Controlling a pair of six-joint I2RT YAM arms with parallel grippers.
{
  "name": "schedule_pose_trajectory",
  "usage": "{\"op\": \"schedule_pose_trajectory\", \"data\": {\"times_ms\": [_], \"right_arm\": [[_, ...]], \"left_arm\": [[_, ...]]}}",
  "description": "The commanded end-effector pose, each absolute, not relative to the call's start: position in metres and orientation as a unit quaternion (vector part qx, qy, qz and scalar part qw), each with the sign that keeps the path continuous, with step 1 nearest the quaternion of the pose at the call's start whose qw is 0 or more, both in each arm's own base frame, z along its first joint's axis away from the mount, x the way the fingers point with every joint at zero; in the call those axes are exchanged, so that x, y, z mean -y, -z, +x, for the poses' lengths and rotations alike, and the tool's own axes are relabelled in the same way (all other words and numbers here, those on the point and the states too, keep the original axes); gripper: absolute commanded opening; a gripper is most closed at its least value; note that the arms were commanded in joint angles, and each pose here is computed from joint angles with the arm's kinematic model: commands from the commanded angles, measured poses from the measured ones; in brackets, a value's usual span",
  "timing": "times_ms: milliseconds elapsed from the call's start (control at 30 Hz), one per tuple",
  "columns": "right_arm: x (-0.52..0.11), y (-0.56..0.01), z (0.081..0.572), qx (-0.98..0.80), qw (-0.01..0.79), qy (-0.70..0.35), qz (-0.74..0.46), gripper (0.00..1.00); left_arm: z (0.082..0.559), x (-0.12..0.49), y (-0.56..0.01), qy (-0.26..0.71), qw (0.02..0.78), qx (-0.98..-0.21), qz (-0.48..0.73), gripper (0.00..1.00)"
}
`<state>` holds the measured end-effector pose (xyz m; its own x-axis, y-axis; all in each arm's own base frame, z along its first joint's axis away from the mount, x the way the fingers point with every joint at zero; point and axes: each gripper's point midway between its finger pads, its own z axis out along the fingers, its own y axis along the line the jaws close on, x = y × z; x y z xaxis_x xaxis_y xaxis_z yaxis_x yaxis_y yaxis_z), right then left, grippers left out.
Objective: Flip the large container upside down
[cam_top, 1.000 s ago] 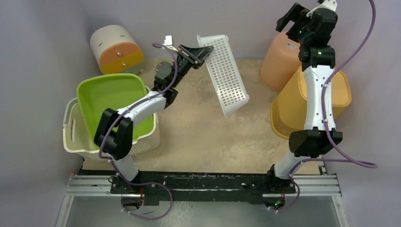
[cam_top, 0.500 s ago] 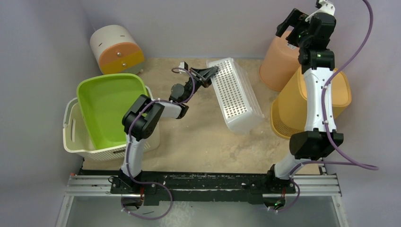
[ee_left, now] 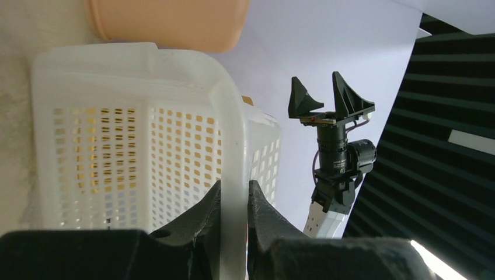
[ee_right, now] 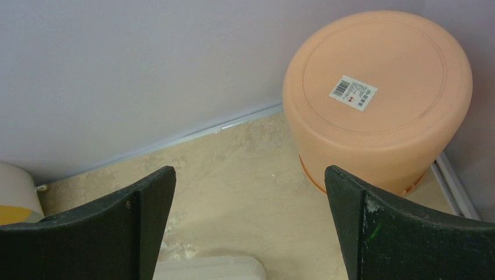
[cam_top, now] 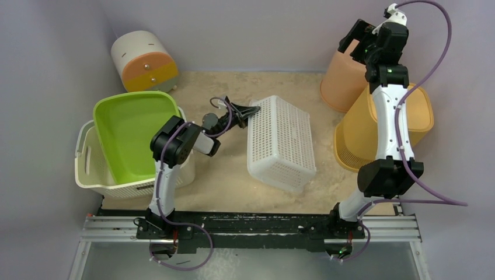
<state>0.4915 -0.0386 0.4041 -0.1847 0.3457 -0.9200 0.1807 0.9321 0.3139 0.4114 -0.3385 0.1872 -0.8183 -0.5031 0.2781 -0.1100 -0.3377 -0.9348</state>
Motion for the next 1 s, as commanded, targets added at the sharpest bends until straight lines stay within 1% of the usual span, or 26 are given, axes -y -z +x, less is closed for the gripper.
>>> {"op": "schedule_pose_trajectory", "data": {"times_ms": [0,100,200,233,267,300,333,367,633,767,967], "right_arm": [[0.041,-0.434,0.483,-0.739,0.651,-0.066,0.162,1.0],[0.041,-0.431,0.485,-0.742,0.648,-0.064,0.162,1.0],[0.042,-0.426,0.485,-0.744,0.644,-0.062,0.163,1.0],[0.042,-0.424,0.485,-0.745,0.643,-0.062,0.163,1.0],[0.042,-0.422,0.485,-0.747,0.642,-0.062,0.164,1.0],[0.042,-0.422,0.484,-0.747,0.641,-0.062,0.164,1.0],[0.042,-0.42,0.484,-0.748,0.641,-0.062,0.163,1.0],[0.042,-0.419,0.484,-0.749,0.64,-0.062,0.164,1.0],[0.045,-0.415,0.479,-0.749,0.639,-0.055,0.167,1.0],[0.046,-0.415,0.478,-0.748,0.639,-0.054,0.168,1.0],[0.045,-0.414,0.476,-0.748,0.639,-0.059,0.167,1.0]], "left_arm": [[0.399,0.326,-0.147,0.726,0.103,-0.632,-0.251,0.0],[0.396,0.33,-0.098,0.657,0.092,-0.706,-0.246,0.0],[0.391,0.331,-0.059,0.574,0.089,-0.785,-0.216,0.0],[0.39,0.331,-0.046,0.539,0.086,-0.814,-0.198,0.0],[0.393,0.331,-0.039,0.5,0.105,-0.847,-0.147,0.0],[0.389,0.327,-0.027,0.452,0.094,-0.879,-0.123,0.0],[0.376,0.321,-0.014,0.4,0.064,-0.908,-0.106,0.0],[0.372,0.319,-0.005,0.373,0.053,-0.922,-0.086,0.0],[0.349,0.313,0.021,0.289,0.013,-0.957,-0.029,0.0],[0.334,0.295,0.039,0.235,-0.003,-0.972,-0.01,0.0],[0.33,0.282,0.05,0.206,-0.001,-0.978,-0.006,0.02]]}}
